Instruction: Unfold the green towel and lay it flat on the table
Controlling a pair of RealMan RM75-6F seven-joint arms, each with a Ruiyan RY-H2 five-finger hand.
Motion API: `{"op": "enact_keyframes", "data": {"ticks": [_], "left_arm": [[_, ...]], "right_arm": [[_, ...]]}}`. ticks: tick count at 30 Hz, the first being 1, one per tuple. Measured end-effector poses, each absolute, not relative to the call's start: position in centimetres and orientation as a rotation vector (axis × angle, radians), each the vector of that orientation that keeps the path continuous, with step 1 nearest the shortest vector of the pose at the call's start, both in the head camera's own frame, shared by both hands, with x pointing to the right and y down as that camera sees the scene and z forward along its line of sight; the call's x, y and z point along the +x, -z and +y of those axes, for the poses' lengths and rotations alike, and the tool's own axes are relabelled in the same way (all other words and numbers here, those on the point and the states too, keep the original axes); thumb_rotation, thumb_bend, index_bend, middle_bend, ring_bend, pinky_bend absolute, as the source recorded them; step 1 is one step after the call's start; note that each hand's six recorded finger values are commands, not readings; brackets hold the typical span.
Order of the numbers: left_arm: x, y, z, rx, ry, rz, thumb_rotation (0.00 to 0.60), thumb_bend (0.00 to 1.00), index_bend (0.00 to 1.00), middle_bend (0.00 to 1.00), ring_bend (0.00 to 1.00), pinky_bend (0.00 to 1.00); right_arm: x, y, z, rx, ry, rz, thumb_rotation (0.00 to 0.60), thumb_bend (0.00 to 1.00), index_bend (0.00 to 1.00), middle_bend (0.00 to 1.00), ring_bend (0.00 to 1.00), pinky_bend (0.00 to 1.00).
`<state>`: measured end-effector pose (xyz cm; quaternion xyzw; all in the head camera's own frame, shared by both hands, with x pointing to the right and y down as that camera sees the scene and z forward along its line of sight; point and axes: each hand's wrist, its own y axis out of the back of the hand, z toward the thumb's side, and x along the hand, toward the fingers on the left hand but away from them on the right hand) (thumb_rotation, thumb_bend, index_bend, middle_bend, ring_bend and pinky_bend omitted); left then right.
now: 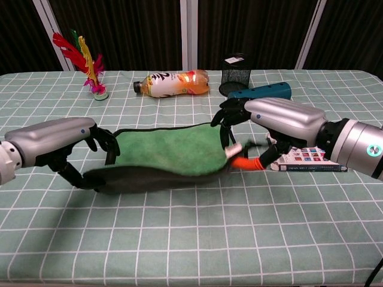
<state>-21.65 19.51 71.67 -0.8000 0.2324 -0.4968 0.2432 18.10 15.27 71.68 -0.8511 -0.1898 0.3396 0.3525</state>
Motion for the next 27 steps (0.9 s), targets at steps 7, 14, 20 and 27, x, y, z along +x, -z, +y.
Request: {"op": "enact_keyframes", "data": {"ticks": [7, 14, 20, 27], "left_arm": [[-21.0, -71.3, 20.0, -2.204, 1.356, 0.601, 0.600, 0.14, 0.26, 0.29, 0.25, 0.29], [-20.7, -69.8, 19.8, -2.217, 1.322, 0.623, 0.600, 0.07, 0.24, 0.25, 0.23, 0.29], [-22.0, -68.4, 18.5, -2.191, 1.318, 0.714, 0.600, 0.05, 0.24, 0.25, 0.23, 0.29], [-26.9, -67.1, 15.2, -2.020, 1.369, 0.929, 0.600, 0.07, 0.24, 0.25, 0.23, 0.28]], "right_arm": [[18.9, -71.7, 16.6, -2.187, -0.899, -0.457, 0.247, 0.00, 0.14, 0.05, 0.00, 0.00], [20.2, -70.6, 16.1, -2.159, -0.908, -0.492, 0.222, 0.00, 0.12, 0.04, 0.00, 0.00], [22.4, -69.0, 14.1, -2.085, -0.939, -0.573, 0.418, 0.00, 0.13, 0.06, 0.00, 0.00], [27.1, -66.6, 11.4, -1.947, -1.045, -0.756, 0.600, 0.10, 0.25, 0.14, 0.00, 0.00]]}}
